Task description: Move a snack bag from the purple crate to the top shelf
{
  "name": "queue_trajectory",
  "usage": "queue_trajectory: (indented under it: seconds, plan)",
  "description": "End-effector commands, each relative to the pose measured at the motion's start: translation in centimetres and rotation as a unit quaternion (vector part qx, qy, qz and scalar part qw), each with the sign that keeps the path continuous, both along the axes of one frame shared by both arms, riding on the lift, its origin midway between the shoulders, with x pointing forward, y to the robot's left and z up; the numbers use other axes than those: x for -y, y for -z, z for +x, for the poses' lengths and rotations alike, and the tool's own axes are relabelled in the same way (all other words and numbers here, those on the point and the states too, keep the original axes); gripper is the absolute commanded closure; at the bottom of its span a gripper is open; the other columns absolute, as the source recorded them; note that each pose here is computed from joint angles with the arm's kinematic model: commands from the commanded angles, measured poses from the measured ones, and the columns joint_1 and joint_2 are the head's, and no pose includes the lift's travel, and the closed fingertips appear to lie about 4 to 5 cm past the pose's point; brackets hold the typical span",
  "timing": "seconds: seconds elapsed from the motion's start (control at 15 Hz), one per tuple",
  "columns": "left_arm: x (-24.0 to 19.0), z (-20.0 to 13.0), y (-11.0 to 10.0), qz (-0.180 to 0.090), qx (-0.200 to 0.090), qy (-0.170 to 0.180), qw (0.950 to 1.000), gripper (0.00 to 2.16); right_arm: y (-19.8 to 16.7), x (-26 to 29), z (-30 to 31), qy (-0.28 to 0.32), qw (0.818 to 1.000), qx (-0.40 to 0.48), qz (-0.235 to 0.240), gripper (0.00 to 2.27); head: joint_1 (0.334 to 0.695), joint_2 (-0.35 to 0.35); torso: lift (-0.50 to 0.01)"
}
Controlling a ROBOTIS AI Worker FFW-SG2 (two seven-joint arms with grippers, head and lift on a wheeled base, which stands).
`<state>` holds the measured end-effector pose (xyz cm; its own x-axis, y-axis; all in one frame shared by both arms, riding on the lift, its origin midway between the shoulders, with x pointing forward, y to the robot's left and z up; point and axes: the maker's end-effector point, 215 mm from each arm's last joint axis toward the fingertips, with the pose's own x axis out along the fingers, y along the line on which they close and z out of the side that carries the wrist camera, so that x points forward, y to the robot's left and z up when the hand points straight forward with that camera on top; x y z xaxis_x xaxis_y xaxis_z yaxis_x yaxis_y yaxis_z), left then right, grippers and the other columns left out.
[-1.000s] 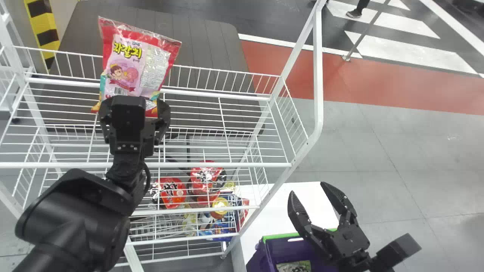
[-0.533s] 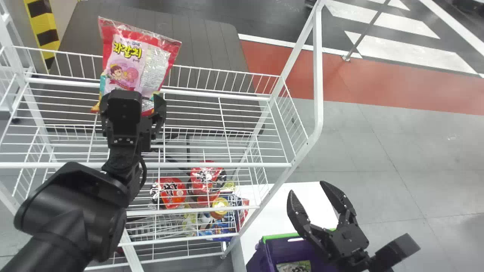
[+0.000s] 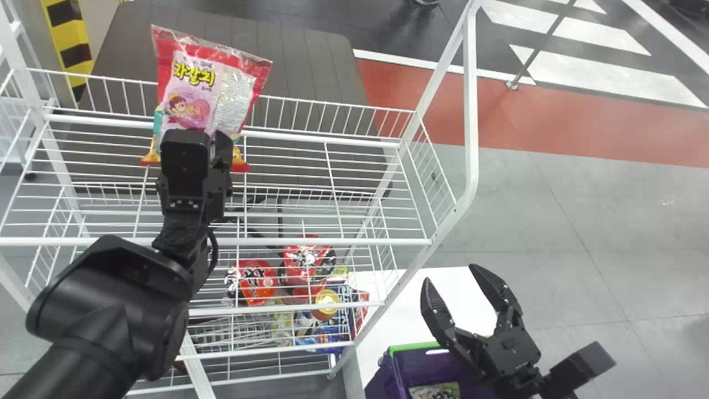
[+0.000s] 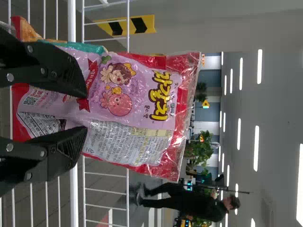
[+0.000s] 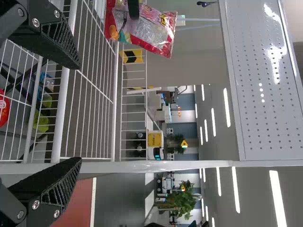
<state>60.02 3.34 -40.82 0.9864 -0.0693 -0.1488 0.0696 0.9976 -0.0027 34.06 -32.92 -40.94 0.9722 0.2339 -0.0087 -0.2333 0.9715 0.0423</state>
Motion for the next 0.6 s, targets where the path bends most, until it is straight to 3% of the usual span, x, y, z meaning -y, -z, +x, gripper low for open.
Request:
queue_trajectory:
  seconds: [0.0,0.53]
  plan:
    - [0.2,-0.1,0.2,0.000,-0.003,0.001,1.0000,1.03,-0.1,-0.1,0.1,0.000,1.000,0.002,0.000,0.14,0.695,-0.338,0.000]
    - [-1.5,-0.8,-0.3,-0.017,0.018,-0.025,0.9994,1.03,0.2,-0.7,0.4,-0.006,1.000,0.003,0.000,0.14,0.695,-0.321,0.000]
